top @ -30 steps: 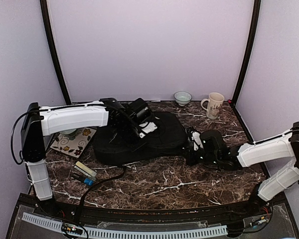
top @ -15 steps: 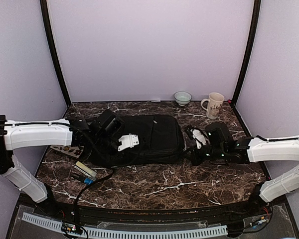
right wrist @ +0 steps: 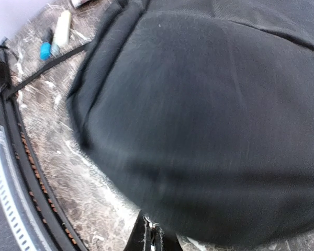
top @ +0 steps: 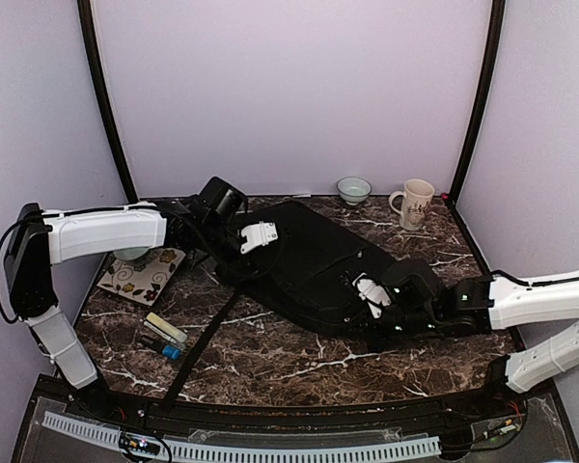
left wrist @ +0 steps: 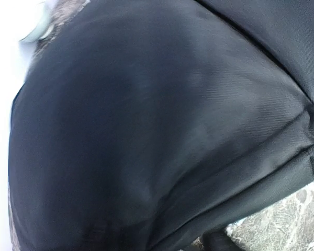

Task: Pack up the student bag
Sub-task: Adjust the student bag at the center of the board, then hold the largest pocket of the student bag.

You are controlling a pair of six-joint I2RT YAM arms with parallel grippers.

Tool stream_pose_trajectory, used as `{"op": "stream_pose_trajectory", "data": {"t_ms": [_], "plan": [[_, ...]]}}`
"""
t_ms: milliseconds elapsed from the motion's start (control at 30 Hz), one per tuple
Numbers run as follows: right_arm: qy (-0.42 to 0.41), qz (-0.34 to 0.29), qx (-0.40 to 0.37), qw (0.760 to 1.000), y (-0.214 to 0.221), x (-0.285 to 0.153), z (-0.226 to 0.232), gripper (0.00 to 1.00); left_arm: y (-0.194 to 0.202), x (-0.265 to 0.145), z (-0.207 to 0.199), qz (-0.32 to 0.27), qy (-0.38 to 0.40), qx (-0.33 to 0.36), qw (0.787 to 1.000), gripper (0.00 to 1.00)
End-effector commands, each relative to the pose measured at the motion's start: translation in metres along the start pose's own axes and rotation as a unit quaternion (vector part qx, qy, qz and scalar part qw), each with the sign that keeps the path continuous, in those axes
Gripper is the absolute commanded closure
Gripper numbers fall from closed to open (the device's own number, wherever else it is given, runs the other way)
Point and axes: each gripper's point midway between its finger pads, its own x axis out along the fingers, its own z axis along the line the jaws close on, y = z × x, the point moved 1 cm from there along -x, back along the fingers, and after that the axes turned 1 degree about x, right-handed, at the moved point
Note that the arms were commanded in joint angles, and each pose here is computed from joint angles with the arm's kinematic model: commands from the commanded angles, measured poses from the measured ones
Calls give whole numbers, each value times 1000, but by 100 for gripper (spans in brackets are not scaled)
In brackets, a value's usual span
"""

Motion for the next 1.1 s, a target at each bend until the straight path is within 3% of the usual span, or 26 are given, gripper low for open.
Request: {"op": "stream_pose_trajectory", "data": {"t_ms": [0, 100, 200, 433, 633, 1067], "plan": [[-17, -60, -15, 998, -54, 7, 21, 100, -30, -50, 11, -65, -19, -69, 995, 1], [-23, -56, -26, 998, -60, 18, 25, 100, -47, -90, 0, -131, -12, -118, 984, 1], [-23, -57, -35, 997, -65, 24, 27, 100, -52, -117, -1, -176, -16, -210, 962, 2], [-25, -65, -61, 996, -81, 32, 32, 100, -77, -121, -62, -228, 72, -174, 955, 4], [-52, -79, -57, 994, -91, 33, 42, 100, -91, -94, -96, -202, 129, -170, 956, 10], [-137, -98, -61, 984, -99, 18, 71, 100, -62, -37, -106, -144, 83, -135, 977, 31]]}}
